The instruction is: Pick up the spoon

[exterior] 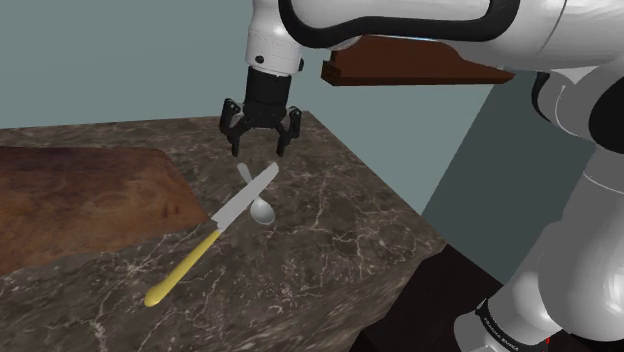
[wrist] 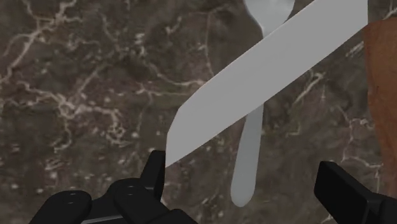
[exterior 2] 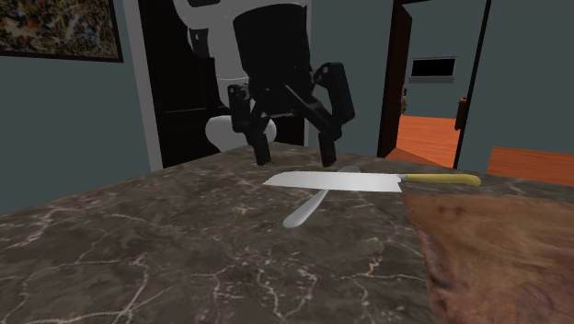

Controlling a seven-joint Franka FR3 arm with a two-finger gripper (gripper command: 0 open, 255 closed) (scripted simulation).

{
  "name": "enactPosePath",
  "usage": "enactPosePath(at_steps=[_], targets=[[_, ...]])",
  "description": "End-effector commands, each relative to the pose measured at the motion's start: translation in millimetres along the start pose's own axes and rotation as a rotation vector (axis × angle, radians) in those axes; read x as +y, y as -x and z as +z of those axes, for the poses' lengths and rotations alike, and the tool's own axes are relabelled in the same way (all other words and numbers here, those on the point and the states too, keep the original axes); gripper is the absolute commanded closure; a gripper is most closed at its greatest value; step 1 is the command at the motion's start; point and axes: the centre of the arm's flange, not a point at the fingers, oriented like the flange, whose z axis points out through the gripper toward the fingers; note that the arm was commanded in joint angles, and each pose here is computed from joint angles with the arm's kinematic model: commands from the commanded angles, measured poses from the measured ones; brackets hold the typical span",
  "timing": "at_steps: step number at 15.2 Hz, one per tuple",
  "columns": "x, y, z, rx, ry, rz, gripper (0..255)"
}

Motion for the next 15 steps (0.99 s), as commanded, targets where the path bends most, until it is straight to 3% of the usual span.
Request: enactPosePath(at_steps=[1, 11, 12, 15], targets=[[-21.8, -6.5, 3.5, -0.008, -0.008, 0.002, 0], [-16.4, -10.0, 43.0, -0.008, -0.008, 0.003, 0], [-16.4, -9.9, 42.8, -0.008, -0.008, 0.003, 255], [-16.8, -10.0, 41.8, -0.008, -0.008, 0.002, 255]])
